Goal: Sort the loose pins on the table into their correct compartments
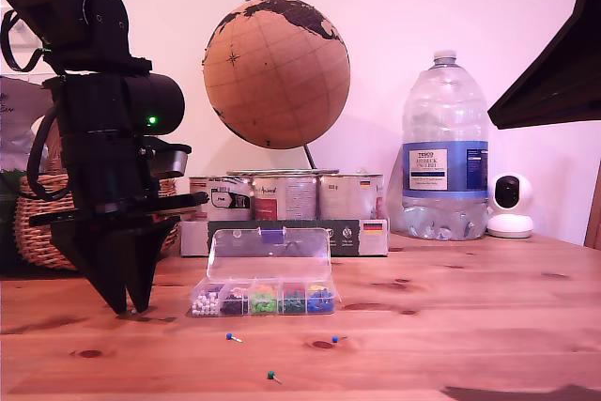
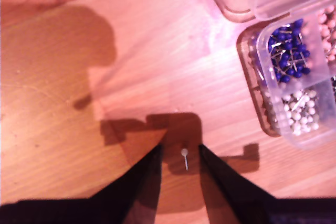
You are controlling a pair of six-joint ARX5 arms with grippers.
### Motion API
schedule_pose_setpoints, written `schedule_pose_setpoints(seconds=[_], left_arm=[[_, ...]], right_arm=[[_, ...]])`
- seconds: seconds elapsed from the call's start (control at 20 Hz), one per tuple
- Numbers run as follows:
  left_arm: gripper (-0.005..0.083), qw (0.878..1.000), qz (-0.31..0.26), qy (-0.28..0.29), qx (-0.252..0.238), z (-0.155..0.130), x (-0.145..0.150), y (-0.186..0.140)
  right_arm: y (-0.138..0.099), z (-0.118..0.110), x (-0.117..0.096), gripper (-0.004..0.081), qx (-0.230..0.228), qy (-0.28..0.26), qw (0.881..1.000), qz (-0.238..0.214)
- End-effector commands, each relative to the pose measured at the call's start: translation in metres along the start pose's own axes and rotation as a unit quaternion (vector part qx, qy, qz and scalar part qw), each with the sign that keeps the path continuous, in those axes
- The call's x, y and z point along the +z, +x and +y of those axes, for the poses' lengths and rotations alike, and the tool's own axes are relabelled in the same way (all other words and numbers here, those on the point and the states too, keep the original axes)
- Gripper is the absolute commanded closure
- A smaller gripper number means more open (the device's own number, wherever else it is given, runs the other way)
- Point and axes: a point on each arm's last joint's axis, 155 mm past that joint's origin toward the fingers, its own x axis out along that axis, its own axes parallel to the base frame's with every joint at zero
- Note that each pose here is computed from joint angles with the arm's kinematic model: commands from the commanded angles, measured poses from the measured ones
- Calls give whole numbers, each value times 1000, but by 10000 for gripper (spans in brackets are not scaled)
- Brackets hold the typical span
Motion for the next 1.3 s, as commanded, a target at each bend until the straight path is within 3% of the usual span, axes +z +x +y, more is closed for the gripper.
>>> schedule_pose_setpoints(seconds=[0.0, 0.75, 1.25], left_arm=[[582, 1000, 22, -2, 6, 2, -9, 14], [769, 1000, 18, 3, -7, -6, -7, 15], [795, 1000, 12, 16, -8, -6, -4, 14]], right_arm=[[0, 3, 6, 780, 4, -7, 1000, -7], [0, 3, 7, 780, 5, -7, 1000, -8], [0, 3, 7, 780, 5, -8, 1000, -8]])
